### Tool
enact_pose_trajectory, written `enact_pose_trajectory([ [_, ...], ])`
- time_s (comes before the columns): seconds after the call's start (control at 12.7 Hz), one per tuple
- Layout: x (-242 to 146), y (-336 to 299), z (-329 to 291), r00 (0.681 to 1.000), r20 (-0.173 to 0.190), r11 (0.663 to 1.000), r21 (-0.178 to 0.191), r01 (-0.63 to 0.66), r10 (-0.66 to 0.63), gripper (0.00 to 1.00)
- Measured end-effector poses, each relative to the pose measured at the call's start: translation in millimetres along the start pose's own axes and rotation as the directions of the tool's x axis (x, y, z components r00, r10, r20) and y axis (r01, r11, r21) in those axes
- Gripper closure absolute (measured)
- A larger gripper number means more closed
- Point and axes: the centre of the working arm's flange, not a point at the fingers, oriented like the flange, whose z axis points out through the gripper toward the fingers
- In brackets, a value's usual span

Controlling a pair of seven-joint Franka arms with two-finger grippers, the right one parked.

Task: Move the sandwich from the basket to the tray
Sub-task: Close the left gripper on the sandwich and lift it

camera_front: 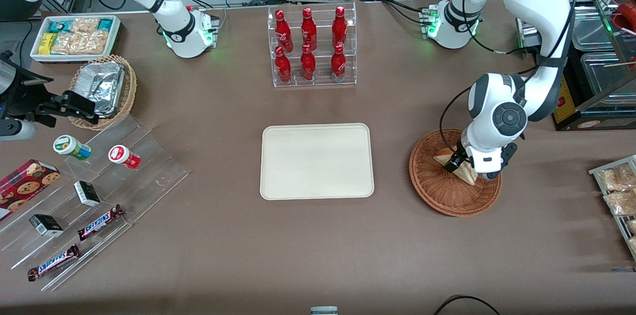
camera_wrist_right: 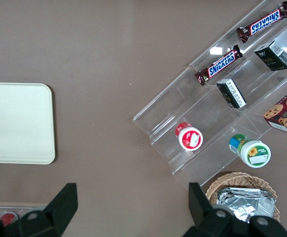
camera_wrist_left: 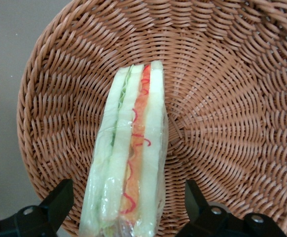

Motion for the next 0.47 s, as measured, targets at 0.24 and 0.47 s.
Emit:
enact_pose_trajectory([
  [0.24,0.3,-0.1,-3.3,1.0,-0.003,1.0,-0.005,0.019,-0.019,0.32],
  [0.47,1.1,0.5,-9.6,1.0,-0.009,1.0,-0.016,0.022,-0.022,0.62],
])
